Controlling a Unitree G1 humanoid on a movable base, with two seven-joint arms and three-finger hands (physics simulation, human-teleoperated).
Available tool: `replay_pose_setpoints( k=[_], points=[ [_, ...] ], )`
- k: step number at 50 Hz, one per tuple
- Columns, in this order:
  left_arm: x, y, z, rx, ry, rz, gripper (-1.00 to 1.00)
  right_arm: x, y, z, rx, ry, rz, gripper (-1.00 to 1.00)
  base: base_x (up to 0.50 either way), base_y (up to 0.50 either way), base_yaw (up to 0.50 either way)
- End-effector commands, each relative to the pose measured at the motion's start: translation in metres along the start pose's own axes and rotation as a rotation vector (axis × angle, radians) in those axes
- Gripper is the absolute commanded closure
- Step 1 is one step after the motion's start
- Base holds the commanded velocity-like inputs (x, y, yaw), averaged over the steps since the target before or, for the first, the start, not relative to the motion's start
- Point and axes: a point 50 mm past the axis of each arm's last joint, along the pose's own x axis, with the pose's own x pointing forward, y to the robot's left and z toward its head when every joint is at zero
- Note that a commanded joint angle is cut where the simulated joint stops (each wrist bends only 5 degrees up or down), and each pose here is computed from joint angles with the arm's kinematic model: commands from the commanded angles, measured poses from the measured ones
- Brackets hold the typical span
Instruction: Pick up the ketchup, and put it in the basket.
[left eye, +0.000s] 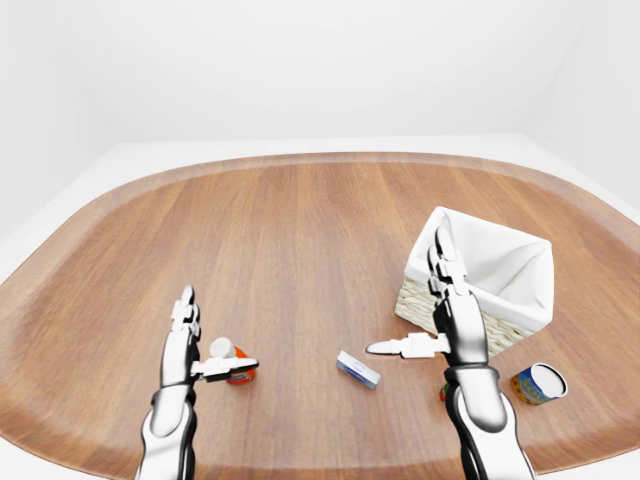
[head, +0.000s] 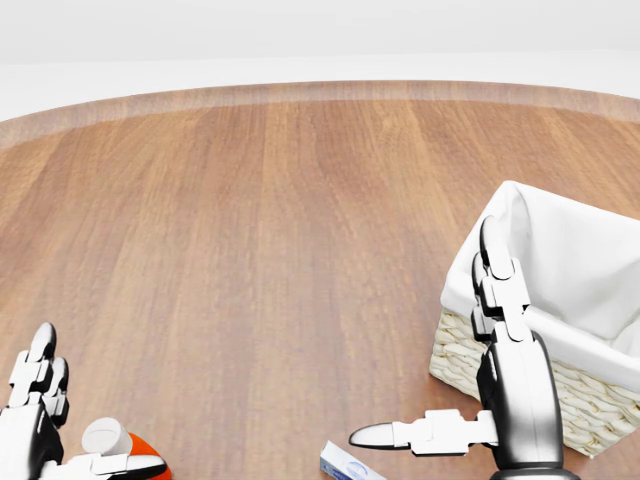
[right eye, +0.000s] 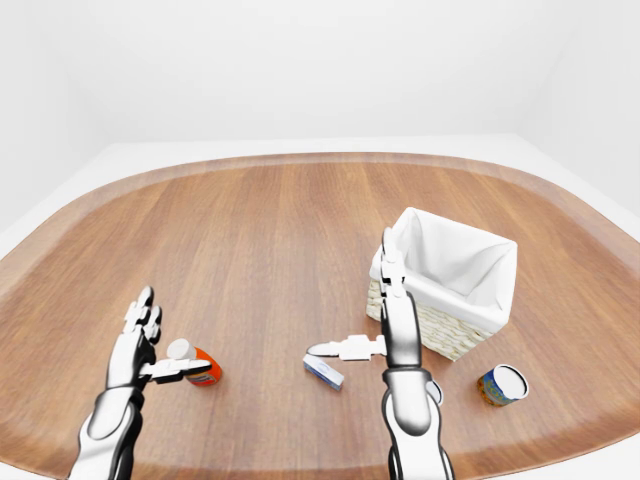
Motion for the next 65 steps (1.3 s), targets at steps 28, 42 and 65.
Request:
replay_pose_setpoints(
  k=[28, 42, 65],
  points=[
    [0.012, 0.000, -0.037, 0.022, 0.175, 0.028, -1.00, 0.000, 0.000, 0.000, -0.004, -0.003, 0.002, -1.00, 0.00, 0.00, 0.00],
    [0.013, -0.002, -0.045, 0.023, 0.212, 0.025, -1.00, 0.000, 0.000, 0.000, -0.007, -0.004, 0.004, -1.00, 0.00, 0.00, 0.00],
    [0.011, -0.004, -0.044, -0.012, 0.205, 0.002, 0.93, -0.001, 0.000, 0.001, -0.008, -0.006, 0.004, -1.00, 0.00, 0.00, 0.00]
  ],
)
